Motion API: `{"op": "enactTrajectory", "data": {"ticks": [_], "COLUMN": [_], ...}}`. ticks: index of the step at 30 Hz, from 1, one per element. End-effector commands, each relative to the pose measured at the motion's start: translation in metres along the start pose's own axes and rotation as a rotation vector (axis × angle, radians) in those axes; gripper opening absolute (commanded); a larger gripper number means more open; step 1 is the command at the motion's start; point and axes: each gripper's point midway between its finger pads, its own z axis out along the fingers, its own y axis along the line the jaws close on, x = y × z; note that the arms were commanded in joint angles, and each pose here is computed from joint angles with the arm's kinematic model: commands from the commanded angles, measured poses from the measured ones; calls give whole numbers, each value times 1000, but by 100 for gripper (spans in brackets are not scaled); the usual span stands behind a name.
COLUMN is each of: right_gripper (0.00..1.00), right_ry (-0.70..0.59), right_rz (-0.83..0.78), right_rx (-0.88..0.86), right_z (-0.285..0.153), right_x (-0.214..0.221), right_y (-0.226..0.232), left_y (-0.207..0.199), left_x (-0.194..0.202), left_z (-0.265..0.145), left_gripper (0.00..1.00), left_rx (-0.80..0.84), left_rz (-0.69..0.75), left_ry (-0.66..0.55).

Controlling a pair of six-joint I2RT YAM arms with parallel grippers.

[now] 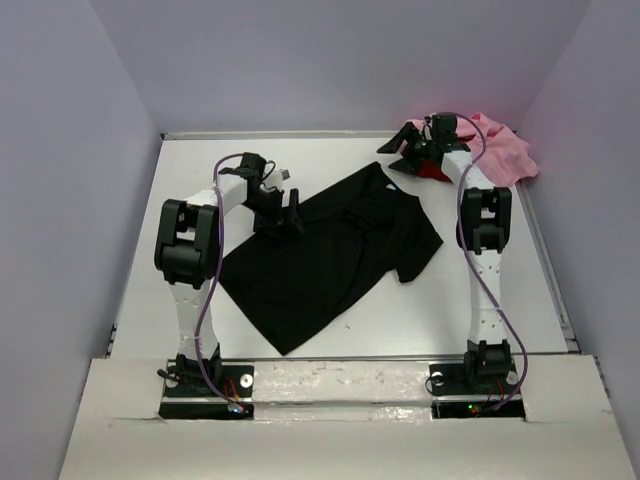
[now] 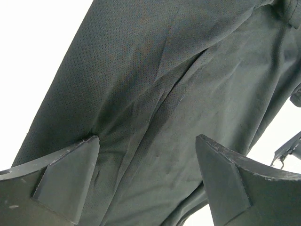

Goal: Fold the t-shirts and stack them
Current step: Fold the tshirt

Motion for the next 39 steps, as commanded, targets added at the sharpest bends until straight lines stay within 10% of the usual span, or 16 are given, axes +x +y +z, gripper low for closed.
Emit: {"op": "enactTrajectory", "data": {"ticks": [1,17,29,39], "right_gripper": [77,75,75,75], "right_ry": [-34,123,176,133], "right_rz": [-119,-209,-240,-250], "right_rx": [-68,138,239,221], "right_z": [-34,-107,-97,-105], "right_x": [-12,71,73,42], "right_y": [47,13,-28,-27], "left_y": [7,-81,-63,-43], "left_x": [20,-7,119,148], "left_z": [-5,-97,-80,-86], "left_gripper": [99,99,99,99], "left_rx": [-57,21,30,-66], "left_rz": [-12,34,-338,-567], "left_ry": [61,-150,-157,-225]}}
